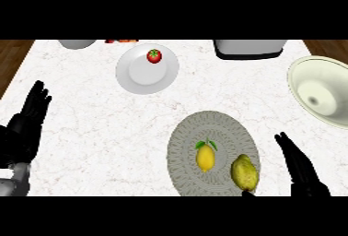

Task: Pick the lemon from the placemat and place it in the bowl

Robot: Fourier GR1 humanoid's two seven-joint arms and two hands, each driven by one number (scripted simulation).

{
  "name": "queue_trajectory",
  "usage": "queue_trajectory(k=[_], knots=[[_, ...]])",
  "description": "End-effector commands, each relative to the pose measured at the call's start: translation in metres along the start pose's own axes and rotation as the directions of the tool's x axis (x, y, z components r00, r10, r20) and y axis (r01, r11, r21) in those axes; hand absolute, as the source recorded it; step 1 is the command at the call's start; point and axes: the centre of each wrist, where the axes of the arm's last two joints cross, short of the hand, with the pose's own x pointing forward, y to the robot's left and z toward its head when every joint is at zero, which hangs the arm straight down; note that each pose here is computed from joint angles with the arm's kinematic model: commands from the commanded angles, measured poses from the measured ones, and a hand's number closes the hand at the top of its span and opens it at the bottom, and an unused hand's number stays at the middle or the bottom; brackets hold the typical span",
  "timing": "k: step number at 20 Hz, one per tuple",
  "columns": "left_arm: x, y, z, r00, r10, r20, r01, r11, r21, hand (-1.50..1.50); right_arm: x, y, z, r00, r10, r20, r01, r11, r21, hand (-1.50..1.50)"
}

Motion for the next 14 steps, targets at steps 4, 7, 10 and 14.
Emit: queue_trajectory(k=[4,7,10,14], knots=[[0.015,0.001,-0.002,1.000,0.008,0.015,-0.007,0.998,-0.058,0.00,0.065,-0.022,0.019,0.993,0.073,-0.092,-0.081,0.993,-0.081,-1.50],[0.004,-0.010,-0.008,1.000,-0.002,0.019,0.003,0.998,-0.064,0.00,0.086,-0.035,0.001,0.989,0.115,-0.090,-0.119,0.992,-0.042,-1.50],[0.017,-0.012,-0.012,1.000,0.017,0.016,-0.015,0.996,-0.088,0.00,0.107,-0.035,-0.011,0.979,0.176,-0.099,-0.170,0.983,0.068,-1.50],[0.017,-0.016,-0.010,0.999,0.005,0.031,-0.003,0.997,-0.072,0.00,0.100,-0.013,-0.028,0.930,0.333,-0.154,-0.286,0.921,0.266,-1.50]])
